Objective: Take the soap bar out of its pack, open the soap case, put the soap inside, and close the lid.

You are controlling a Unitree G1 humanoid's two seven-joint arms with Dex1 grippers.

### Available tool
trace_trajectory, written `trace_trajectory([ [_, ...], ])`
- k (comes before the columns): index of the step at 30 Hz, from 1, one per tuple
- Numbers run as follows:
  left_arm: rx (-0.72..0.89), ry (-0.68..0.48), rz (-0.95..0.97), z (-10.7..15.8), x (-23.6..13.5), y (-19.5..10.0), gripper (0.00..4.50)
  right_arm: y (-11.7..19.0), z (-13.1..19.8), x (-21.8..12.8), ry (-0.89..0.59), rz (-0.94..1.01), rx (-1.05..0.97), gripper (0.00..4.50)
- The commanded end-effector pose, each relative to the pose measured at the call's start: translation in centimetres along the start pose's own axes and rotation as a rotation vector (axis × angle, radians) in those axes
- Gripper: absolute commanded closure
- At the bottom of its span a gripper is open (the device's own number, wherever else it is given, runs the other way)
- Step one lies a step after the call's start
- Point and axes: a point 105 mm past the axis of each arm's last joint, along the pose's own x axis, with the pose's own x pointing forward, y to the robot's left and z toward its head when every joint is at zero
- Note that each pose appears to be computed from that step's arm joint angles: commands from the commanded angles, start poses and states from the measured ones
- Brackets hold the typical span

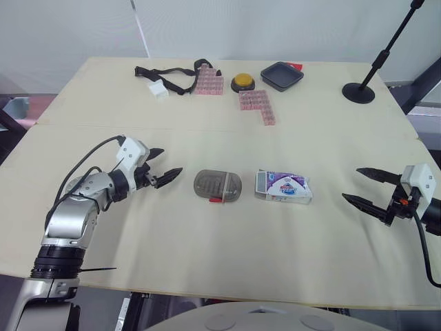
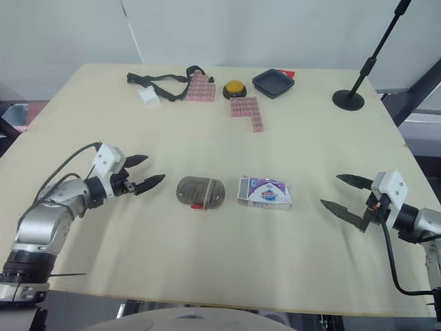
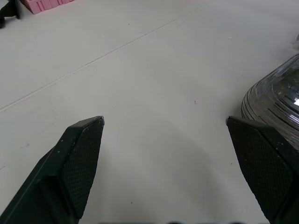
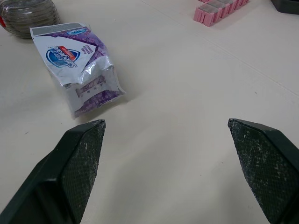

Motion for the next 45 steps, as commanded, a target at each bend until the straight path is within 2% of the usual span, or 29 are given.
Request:
trace_trajectory([
  [1, 0.024, -0.022, 0.017, 1.0, -0.4, 0.3, 0.06, -0.2, 0.2, -0.6, -0.007, -0.007, -0.04, 0.0],
  [11, 0.023, -0.033, -0.009, 1.5, -0.1, 0.2, 0.06, 0.1, -0.3, 0.0, 0.011, 0.027, -0.064, 0.0],
  [19, 0.038, -0.074, -0.101, 2.7, 0.1, -0.6, 0.06, 0.2, 1.4, 0.8, 0.046, 0.132, -0.151, 0.0],
  [24, 0.1, -0.116, -0.352, 4.5, 0.3, -3.5, 0.06, 0.5, 3.8, 2.7, 0.103, 0.275, -0.233, 0.0],
  [30, 0.127, -0.122, -0.564, 4.4, 0.3, -7.3, 0.06, 2.5, 4.9, 5.4, 0.192, 0.408, -0.231, 0.0],
  [35, 0.134, -0.129, -0.604, 3.9, 0.6, -8.9, 0.06, 3.0, 4.9, 6.9, 0.231, 0.442, -0.241, 0.0],
  [45, 0.137, -0.154, -0.609, 4.0, 0.6, -9.8, 0.06, 3.7, 3.2, 8.4, 0.278, 0.487, -0.272, 0.0],
])
